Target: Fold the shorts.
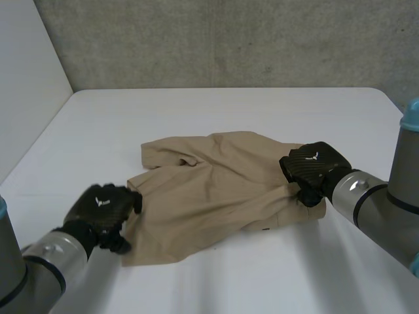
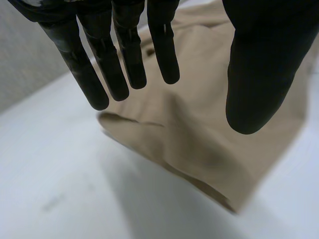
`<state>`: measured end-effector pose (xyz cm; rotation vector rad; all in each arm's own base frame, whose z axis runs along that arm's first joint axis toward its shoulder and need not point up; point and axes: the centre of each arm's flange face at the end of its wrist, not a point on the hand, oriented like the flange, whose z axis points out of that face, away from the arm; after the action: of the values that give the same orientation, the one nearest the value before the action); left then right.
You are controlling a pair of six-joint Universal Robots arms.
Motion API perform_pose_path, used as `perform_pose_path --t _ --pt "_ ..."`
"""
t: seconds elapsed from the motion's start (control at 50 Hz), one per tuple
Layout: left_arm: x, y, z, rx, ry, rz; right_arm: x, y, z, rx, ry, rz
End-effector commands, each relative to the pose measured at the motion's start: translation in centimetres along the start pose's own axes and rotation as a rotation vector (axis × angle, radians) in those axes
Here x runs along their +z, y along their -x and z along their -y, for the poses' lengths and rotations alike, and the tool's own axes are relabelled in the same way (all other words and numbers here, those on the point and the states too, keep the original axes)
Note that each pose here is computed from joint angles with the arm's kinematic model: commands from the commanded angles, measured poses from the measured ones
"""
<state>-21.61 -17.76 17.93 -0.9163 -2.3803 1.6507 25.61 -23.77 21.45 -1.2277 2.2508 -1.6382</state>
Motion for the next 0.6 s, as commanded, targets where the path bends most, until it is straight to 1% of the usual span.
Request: perform_pose_path --t 0.02,0.14,0.38,0.6 --pt "-0.3 -0.5 -2.0 -0.055 0.052 -0.014 0.8 -0.4 -0.5 0.021 -0.004 -0.047" --pt "0.3 -0.4 -2.4 -0.058 0.032 0.001 0.8 -0.4 -0.5 0.039 -0.003 -0.046" --pt "2.3 -0.6 -3.7 -0.054 0.073 -0.008 0.7 0.2 -0.8 0.041 0.005 -0.031" --pt "2.7 -0.8 -3.9 -0.048 0.069 -0.011 0.7 0.2 -0.9 0.041 0.007 -0.028"
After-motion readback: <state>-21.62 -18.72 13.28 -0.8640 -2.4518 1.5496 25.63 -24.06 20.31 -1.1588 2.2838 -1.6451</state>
